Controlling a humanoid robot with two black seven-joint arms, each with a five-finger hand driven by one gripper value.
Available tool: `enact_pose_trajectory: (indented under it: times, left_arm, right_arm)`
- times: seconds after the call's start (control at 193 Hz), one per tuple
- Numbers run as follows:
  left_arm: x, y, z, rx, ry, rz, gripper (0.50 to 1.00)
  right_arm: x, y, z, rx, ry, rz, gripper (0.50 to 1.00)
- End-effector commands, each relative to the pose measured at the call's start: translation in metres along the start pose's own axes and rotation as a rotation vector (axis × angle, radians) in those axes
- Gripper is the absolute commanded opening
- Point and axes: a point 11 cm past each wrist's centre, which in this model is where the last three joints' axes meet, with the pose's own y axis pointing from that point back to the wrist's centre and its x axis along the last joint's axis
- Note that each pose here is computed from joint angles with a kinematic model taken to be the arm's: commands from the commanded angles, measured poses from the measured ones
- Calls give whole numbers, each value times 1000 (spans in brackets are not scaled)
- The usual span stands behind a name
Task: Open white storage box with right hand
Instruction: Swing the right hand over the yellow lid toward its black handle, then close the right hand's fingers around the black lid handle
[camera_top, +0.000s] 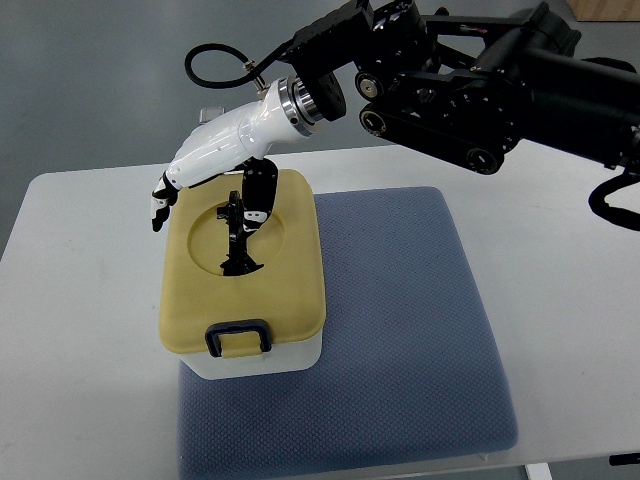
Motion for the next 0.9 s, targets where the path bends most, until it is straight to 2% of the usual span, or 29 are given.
enact_pose_trajectory:
  times: [0.0, 0.156, 0.306, 0.394, 0.783, 0.897]
  left_arm:
    - [0, 0, 0, 0, 0, 0, 1000]
    - [0, 0, 0, 0, 0, 0, 1000]
    - [0, 0, 0, 0, 0, 0, 1000]
    - [0, 0, 0, 0, 0, 0, 1000]
    - [0, 0, 0, 0, 0, 0, 1000]
    - [0, 0, 0, 0, 0, 0, 1000]
  right_arm:
    - [-8, -2, 3, -3, -6, -11, 819]
    - [-19, -1, 10, -27, 13, -33, 789]
    - [-19, 6, 15, -44, 7, -26, 695]
    - [-19, 8, 17, -49, 5, -25, 668]
    - [-15, 9, 3, -10, 20, -26, 670]
    - [-14, 8, 0, -1, 28, -17, 654]
